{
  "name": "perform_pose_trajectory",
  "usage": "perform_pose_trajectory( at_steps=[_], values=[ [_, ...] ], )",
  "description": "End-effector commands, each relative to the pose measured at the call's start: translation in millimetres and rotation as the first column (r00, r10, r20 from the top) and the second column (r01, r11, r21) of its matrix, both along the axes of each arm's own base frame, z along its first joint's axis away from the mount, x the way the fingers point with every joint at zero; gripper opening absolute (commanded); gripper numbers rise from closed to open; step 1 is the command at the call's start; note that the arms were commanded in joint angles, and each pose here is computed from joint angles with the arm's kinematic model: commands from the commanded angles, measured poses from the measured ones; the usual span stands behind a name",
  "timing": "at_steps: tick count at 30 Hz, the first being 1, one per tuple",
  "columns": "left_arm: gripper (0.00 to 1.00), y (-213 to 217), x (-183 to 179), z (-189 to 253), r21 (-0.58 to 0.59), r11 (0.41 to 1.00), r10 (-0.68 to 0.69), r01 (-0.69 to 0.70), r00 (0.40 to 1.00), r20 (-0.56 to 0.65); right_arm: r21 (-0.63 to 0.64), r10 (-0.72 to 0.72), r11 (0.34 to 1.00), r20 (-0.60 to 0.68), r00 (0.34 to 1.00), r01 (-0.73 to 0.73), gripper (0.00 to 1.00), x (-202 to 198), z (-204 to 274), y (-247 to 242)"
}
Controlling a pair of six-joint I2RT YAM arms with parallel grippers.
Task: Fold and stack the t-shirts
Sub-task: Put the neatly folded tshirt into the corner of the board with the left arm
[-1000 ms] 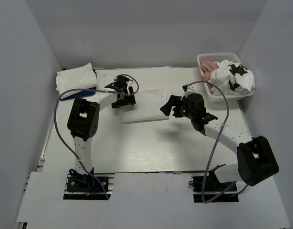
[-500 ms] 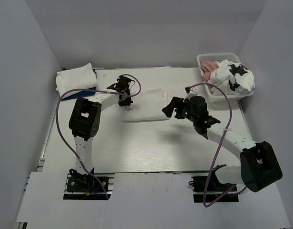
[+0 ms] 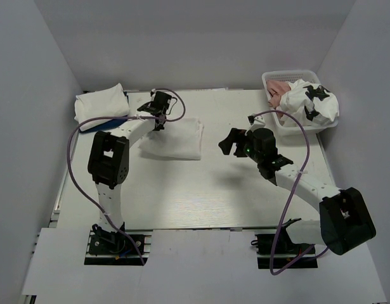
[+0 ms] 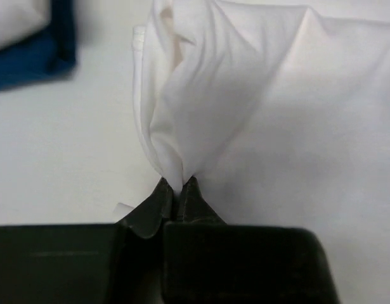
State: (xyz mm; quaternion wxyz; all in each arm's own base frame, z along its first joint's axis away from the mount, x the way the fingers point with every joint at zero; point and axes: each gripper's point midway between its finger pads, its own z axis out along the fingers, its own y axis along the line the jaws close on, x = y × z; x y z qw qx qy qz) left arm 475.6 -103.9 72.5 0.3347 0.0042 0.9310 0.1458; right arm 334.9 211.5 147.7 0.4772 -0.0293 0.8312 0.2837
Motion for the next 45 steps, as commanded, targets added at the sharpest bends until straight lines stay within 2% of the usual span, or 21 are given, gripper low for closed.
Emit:
perform_pose_trajectory(
  at_steps=[1, 7, 9, 10, 12, 13, 18, 25, 31, 45],
  values=[
    [0.0, 30, 22, 111, 0.089, 0.994, 0.039, -0.061, 0.972, 0.232, 0.001, -0.047, 0.999, 0.097, 0.994, 0.048, 0.9, 12, 17, -8],
    [0.0, 51, 61, 158, 0.073, 0.993, 0.067, -0.097, 0.94, 0.336, -0.008, -0.07, 0.997, 0.122, 0.99, 0.072, 0.9, 15, 21, -13],
    [0.0, 52, 72, 151, 0.087, 0.992, 0.061, -0.091, 0.951, 0.304, -0.019, -0.086, 0.996, 0.125, 0.988, 0.089, 0.9, 17, 21, -16],
    [0.0, 57, 83, 171, 0.07, 0.992, 0.078, -0.108, 0.935, 0.346, -0.021, -0.091, 0.995, 0.125, 0.988, 0.095, 0.9, 18, 20, -17],
    [0.0, 64, 93, 164, 0.103, 0.988, 0.077, -0.116, 0.945, 0.319, -0.026, -0.102, 0.994, 0.129, 0.986, 0.106, 0.9, 20, 20, -19],
    [0.0, 73, 100, 182, 0.102, 0.985, 0.095, -0.14, 0.929, 0.358, -0.027, -0.102, 0.994, 0.134, 0.986, 0.106, 0.9, 20, 21, -19],
    [0.0, 103, 114, 201, 0.124, 0.977, 0.112, -0.175, 0.909, 0.402, -0.04, -0.112, 0.992, 0.131, 0.985, 0.118, 0.9, 24, 18, -19],
    [0.0, 133, 117, 239, 0.184, 0.963, 0.089, -0.198, 0.875, 0.476, -0.042, -0.091, 0.995, 0.102, 0.991, 0.096, 0.9, 27, 14, -12],
    [0.0, 145, 113, 264, 0.162, 0.962, 0.104, -0.219, 0.845, 0.524, -0.054, -0.031, 0.998, 0.093, 0.995, 0.036, 0.9, 26, 11, -4],
    [0.0, 135, 86, 339, 0.017, 0.987, 0.108, -0.158, 0.749, 0.654, -0.033, 0.023, 0.999, 0.082, 0.996, -0.021, 0.9, 21, 10, 5]
  ],
)
